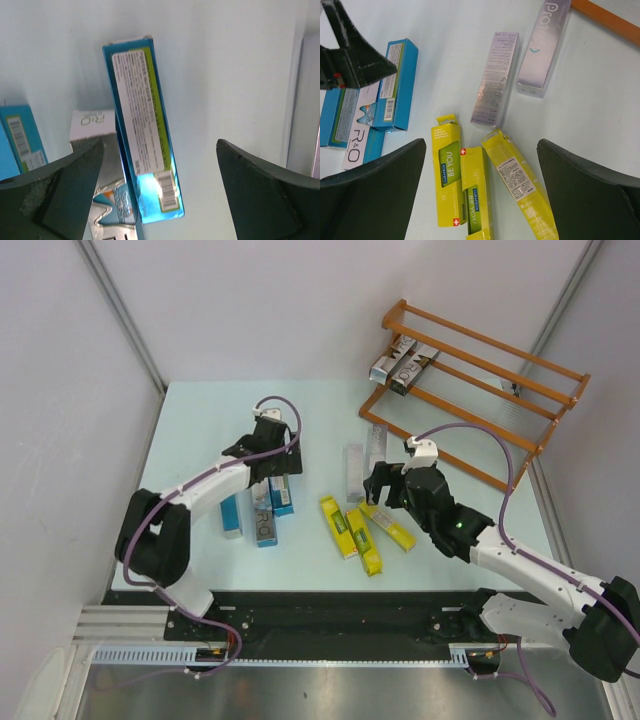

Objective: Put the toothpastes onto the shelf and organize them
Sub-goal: Pick up the toothpaste from the center of the board.

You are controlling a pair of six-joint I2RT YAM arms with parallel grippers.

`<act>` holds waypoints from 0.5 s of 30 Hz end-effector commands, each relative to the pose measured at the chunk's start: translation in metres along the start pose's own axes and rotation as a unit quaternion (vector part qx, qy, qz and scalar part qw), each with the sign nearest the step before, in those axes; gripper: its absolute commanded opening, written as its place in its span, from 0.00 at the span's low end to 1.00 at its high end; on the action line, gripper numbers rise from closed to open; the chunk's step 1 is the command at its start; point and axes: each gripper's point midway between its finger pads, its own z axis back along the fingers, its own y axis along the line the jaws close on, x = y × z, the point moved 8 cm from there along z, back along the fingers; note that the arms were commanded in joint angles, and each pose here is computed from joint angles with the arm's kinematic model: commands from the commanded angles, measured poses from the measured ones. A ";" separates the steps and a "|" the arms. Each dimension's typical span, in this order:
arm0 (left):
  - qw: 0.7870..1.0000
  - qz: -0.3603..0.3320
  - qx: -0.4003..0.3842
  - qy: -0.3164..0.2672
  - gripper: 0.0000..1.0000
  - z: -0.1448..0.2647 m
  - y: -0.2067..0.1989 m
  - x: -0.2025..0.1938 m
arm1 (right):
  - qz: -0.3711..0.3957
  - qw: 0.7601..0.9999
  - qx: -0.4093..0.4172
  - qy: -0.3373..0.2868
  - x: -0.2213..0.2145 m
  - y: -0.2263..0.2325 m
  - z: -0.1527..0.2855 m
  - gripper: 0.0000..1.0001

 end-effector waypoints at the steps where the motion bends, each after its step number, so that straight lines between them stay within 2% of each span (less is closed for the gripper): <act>1: 1.000 -0.004 -0.004 -0.012 1.00 -0.012 -0.007 0.031 | -0.009 1.000 0.005 -0.015 0.006 0.001 0.000 0.99; 15: 0.999 0.013 0.015 0.038 0.95 -0.068 0.011 0.031 | -0.012 1.000 -0.004 -0.001 0.001 -0.007 -0.007 0.98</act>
